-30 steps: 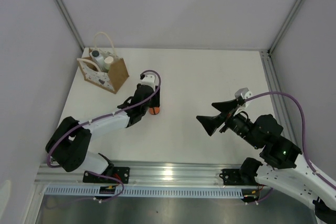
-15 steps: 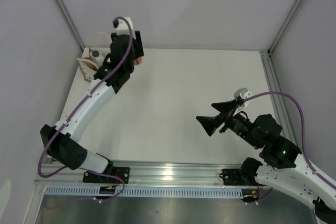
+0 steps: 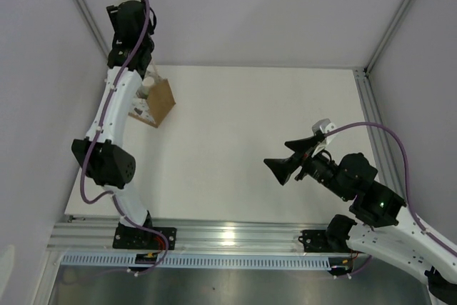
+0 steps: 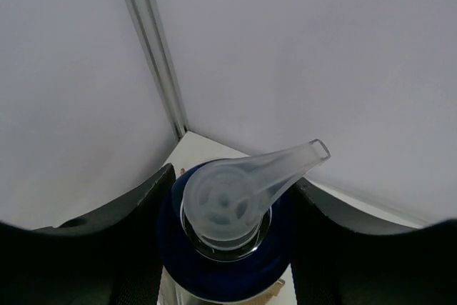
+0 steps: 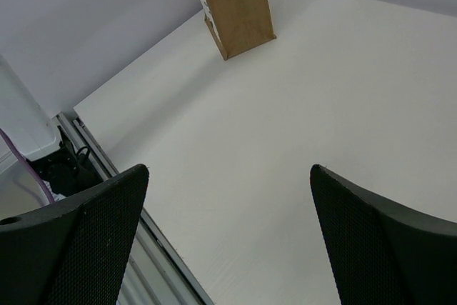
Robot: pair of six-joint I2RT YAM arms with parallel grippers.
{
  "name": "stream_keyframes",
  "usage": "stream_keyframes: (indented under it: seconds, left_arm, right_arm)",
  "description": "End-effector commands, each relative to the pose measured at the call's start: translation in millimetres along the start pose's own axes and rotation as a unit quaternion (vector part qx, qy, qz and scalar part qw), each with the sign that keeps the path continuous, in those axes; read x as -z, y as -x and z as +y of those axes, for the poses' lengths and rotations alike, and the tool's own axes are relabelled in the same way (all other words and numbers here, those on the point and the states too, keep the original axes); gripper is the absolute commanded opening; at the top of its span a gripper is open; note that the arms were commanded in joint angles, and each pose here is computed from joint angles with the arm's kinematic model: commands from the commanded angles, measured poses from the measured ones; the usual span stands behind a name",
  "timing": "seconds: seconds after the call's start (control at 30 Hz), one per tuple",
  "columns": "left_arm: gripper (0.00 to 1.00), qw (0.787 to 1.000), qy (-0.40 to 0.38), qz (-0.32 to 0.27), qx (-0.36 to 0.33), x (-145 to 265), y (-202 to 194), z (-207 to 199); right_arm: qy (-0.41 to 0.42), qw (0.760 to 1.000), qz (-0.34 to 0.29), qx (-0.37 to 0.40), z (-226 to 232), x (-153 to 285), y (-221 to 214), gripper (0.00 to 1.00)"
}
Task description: Place the personal care products into the canvas bag
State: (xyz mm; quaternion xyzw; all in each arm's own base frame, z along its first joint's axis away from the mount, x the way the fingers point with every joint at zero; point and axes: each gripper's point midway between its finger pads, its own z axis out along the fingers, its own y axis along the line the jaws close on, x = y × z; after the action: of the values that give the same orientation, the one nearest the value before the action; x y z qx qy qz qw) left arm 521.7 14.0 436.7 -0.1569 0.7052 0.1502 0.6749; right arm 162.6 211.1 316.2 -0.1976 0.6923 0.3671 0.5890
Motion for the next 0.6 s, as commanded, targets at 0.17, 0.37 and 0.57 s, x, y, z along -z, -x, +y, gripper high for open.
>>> stream_keyframes:
  seconds: [0.17,0.37,0.57]
  left_arm:
    - [0.0,0.998,0.056,-0.023,0.025,-43,14,60]
    - [0.0,0.996,0.092,0.002,0.018,-60,-22,92]
    - [0.0,0.993,0.118,0.017,0.013,-72,-47,112]
  right_arm:
    - [0.024,1.0,0.008,-0.007,10,-5,-2,0.99]
    - [0.027,1.0,0.008,-0.009,12,-5,-3,0.99]
    - [0.025,1.0,0.01,-0.008,11,-6,-3,0.99]
